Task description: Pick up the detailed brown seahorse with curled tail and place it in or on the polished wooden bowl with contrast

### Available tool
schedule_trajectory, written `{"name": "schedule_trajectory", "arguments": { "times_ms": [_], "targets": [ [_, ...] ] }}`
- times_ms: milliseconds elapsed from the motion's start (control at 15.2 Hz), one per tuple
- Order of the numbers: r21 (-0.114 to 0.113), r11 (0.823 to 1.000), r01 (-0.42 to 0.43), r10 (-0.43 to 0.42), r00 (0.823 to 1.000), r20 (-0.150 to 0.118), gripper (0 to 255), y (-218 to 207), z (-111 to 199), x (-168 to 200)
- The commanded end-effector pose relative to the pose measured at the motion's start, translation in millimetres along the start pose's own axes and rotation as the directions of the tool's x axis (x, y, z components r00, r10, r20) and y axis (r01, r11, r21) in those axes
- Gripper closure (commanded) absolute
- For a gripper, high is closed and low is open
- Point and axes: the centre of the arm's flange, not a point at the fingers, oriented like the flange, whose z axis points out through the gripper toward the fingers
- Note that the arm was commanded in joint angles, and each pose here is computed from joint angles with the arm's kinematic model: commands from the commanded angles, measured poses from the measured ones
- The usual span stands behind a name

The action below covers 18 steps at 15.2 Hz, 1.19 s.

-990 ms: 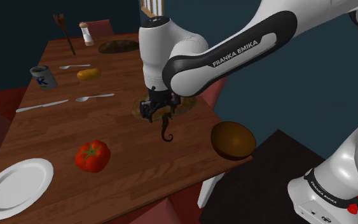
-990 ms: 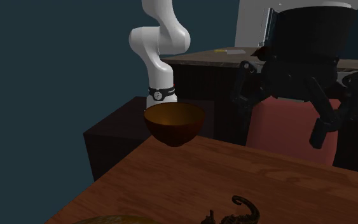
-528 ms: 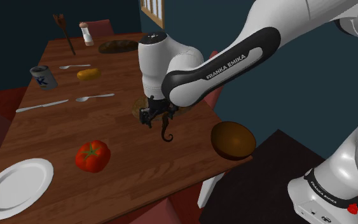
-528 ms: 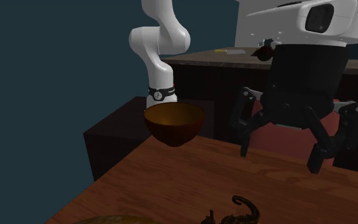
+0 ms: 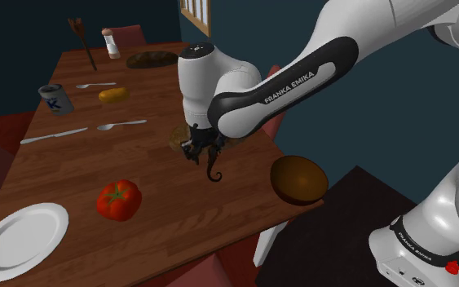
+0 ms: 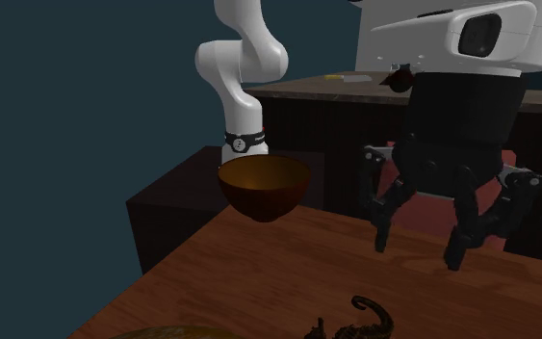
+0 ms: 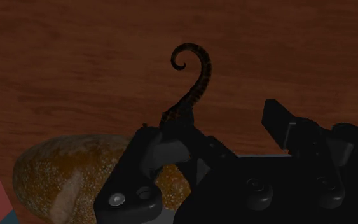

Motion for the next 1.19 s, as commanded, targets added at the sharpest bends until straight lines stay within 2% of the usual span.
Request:
{"name": "schedule_trajectory", "arguments": {
  "times_ms": [0, 528, 594, 990, 1122],
  "targets": [
    [0.000, 1.000, 0.000, 0.000, 1.000, 0.000, 255, 0.0, 0.0, 0.0],
    [0.000, 1.000, 0.000, 0.000, 1.000, 0.000, 255, 0.0, 0.0, 0.0],
    [0.000, 1.000, 0.000, 0.000, 1.000, 0.000, 0, 0.0, 0.0, 0.0],
    [-0.066, 0.998, -0.021, 0.021, 1.000, -0.003, 0, 34.9, 45.2, 46.9],
    [-0.068, 0.997, -0.021, 0.021, 1.000, -0.003, 0, 36.1, 51.4, 48.0]
  ]
}}
